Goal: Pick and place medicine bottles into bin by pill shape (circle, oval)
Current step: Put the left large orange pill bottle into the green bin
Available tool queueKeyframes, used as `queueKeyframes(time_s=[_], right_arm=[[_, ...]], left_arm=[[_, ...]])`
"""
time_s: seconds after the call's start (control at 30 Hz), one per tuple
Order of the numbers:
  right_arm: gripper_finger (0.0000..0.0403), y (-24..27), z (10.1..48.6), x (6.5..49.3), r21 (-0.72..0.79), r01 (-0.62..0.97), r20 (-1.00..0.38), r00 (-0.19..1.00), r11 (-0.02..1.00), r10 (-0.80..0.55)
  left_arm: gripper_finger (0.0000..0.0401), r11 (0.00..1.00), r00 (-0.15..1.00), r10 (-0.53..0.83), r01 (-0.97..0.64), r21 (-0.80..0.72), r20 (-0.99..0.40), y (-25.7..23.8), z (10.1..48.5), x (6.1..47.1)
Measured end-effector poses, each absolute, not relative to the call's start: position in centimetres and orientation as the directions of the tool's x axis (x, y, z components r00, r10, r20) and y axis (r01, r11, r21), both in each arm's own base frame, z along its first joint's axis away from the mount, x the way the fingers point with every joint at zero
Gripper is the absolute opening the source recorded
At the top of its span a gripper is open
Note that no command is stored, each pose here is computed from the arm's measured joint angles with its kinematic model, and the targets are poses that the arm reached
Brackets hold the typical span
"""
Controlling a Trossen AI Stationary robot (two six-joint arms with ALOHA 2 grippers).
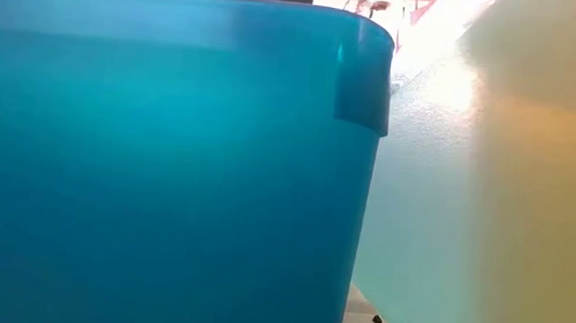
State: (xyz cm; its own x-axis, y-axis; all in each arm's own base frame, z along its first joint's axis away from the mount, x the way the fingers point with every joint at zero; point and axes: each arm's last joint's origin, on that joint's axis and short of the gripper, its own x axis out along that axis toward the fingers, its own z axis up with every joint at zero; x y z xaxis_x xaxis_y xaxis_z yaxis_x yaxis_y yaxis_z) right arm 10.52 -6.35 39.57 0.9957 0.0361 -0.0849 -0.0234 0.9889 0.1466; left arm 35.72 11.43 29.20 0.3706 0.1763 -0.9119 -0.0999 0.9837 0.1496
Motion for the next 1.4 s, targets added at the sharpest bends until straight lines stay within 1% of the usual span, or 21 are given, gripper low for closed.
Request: queueKeyframes(time_s=[0.1,0.27,0.43,0.53,0.73,0.9,1.17,1.4], right_arm=[[0.0240,-6.4,39.5,10.5,0.148,-0.023,-0.086,0.996,0.989,0.036],[0.0240,-6.3,39.3,10.5,0.164,-0.021,-0.104,0.994,0.986,0.038],[0.0240,-6.3,39.1,10.5,0.182,-0.017,-0.125,0.991,0.983,0.040],[0.0240,-6.3,38.9,10.4,0.194,-0.014,-0.138,0.990,0.981,0.042],[0.0240,-6.3,38.7,10.4,0.229,-0.007,-0.158,0.986,0.973,0.045],[0.0240,-6.2,38.6,10.4,0.252,-0.002,-0.166,0.985,0.968,0.045],[0.0240,-6.2,38.5,10.5,0.315,0.003,-0.172,0.984,0.949,0.054],[0.0240,-6.1,38.4,10.4,0.365,0.014,-0.185,0.981,0.931,0.057]], left_arm=[[0.0220,0.985,0.417,0.172,-0.090,0.148,-0.892,9.9,31.9,36.2],[0.0216,0.989,0.524,0.146,-0.083,0.121,-0.839,6.4,35.1,37.2],[0.0212,0.987,0.605,0.132,-0.010,0.158,-0.785,1.8,36.1,38.3],[0.0216,0.986,0.639,0.125,0.006,0.167,-0.759,-0.8,36.3,38.6],[0.0218,0.988,0.671,0.085,0.040,0.150,-0.737,-4.8,36.4,38.6],[0.0219,0.983,0.678,0.086,0.061,0.173,-0.730,-7.1,36.0,38.7],[0.0219,0.973,0.623,0.031,0.159,0.165,-0.782,-11.3,32.1,40.6],[0.0220,0.975,0.602,-0.005,0.179,0.129,-0.798,-14.5,30.1,40.9]])
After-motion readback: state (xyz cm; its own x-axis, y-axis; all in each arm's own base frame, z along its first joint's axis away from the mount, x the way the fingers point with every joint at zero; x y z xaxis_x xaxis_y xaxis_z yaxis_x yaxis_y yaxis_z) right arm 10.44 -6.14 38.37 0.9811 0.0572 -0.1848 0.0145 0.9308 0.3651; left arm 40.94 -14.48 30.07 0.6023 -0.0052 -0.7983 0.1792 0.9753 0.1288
